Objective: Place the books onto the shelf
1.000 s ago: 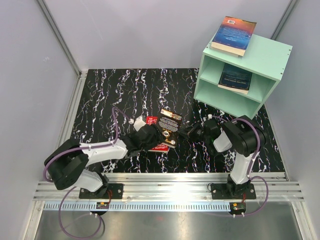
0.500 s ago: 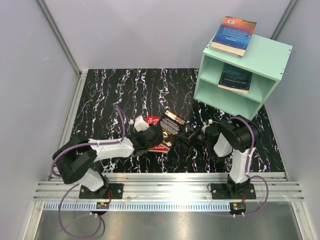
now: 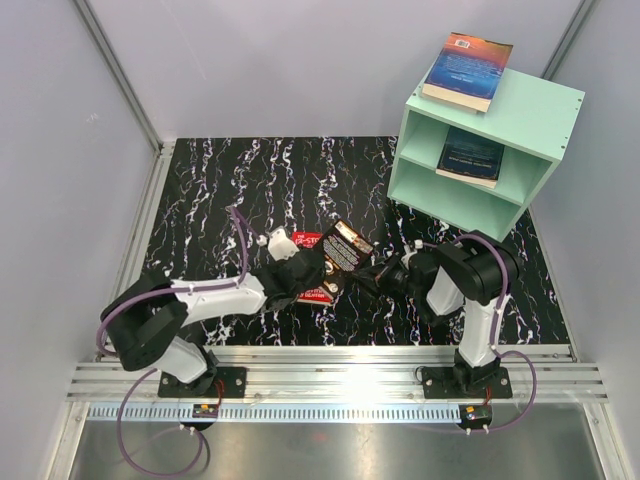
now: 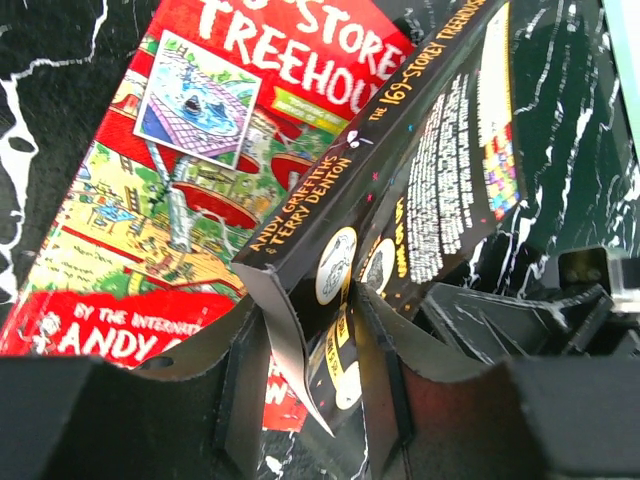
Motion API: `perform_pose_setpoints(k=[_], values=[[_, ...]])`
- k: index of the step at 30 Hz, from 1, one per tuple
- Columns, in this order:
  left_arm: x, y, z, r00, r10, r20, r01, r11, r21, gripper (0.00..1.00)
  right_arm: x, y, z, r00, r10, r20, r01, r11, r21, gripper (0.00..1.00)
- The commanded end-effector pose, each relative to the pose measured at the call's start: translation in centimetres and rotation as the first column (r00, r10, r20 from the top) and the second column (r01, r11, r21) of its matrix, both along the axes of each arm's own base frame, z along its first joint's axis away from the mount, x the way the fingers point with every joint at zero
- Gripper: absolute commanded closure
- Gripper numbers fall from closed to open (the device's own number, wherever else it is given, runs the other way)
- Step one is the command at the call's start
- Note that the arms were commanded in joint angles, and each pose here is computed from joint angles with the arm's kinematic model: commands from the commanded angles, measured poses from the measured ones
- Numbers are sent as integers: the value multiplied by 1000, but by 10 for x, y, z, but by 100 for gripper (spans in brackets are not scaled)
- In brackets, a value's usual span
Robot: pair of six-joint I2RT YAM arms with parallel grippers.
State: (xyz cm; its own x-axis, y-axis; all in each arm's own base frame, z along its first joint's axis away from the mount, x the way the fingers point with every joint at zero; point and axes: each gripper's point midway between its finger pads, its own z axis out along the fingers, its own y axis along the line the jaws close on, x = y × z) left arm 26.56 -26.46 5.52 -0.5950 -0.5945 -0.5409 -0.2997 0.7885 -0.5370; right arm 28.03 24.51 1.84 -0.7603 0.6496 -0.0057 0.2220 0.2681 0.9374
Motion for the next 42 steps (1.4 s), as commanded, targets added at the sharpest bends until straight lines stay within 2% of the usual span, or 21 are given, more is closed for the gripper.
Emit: perform_pose_setpoints(k=[1,5,8,12,13,14,16,21,23,24,25,26,27,28,29,31,35,39,40,42], values=[[8,17,21,996,9,86,-16,997,75,100,-38,3,-30,988,83,-128,-91,994,-57,100],[9,18,38,990,-21,138,9,997,82,100,-36,3,-13,993,84,-82,-87,995,-42,100],[8,19,51,983,-46,179,35,997,65,100,-35,3,-1,995,87,-57,-90,995,-46,95],[5,13,86,950,-75,302,94,995,-46,100,-34,3,18,995,94,-24,-95,994,-60,93],[4,12,93,942,-84,326,110,992,-64,100,-31,3,31,995,94,17,-93,994,-58,93],[1,12,100,930,-103,353,136,988,-70,100,-34,1,29,995,95,-8,-95,992,-78,93],[1,12,112,921,-105,374,145,986,-80,100,-31,0,40,995,96,19,-93,991,-98,93],[-3,0,157,868,-163,469,240,965,-108,100,-33,-15,89,993,67,97,-48,981,-189,91],[-6,-6,169,848,-195,493,286,951,-115,100,-38,-35,120,988,21,151,20,965,-261,82],[-6,-10,177,839,-200,505,298,947,-121,100,-42,-45,130,987,-6,162,54,954,-294,75],[-6,-12,181,833,-203,514,309,943,-127,100,-52,-66,139,981,-48,187,112,930,-350,61],[-9,-17,186,822,-222,524,338,931,-137,100,-56,-75,150,974,-67,215,143,920,-365,30],[-9,-21,193,812,-220,541,352,923,-153,100,-58,-84,175,958,-89,271,189,911,-367,17],[-10,-25,201,803,-220,554,366,915,-167,100,-63,-98,196,933,-134,334,257,898,-356,9],[-12,-31,204,795,-234,560,390,904,-176,100,-73,-111,194,938,-149,313,273,875,-400,0],[-13,-44,226,762,-239,601,437,876,-206,100,-84,-132,228,900,-203,385,356,851,-385,0],[-20,-89,256,678,-319,662,581,784,-217,100,-115,-166,246,882,-265,390,427,801,-420,0],[-21,-128,293,601,-317,733,683,680,-266,100,-144,-193,280,827,-343,446,515,780,-355,0],[-20,-142,289,599,-336,727,705,652,-279,100,-152,-204,281,811,-373,452,545,761,-350,0],[-16,-156,317,569,-299,766,732,608,-307,100,-165,-215,299,775,-403,487,581,758,-297,0]])
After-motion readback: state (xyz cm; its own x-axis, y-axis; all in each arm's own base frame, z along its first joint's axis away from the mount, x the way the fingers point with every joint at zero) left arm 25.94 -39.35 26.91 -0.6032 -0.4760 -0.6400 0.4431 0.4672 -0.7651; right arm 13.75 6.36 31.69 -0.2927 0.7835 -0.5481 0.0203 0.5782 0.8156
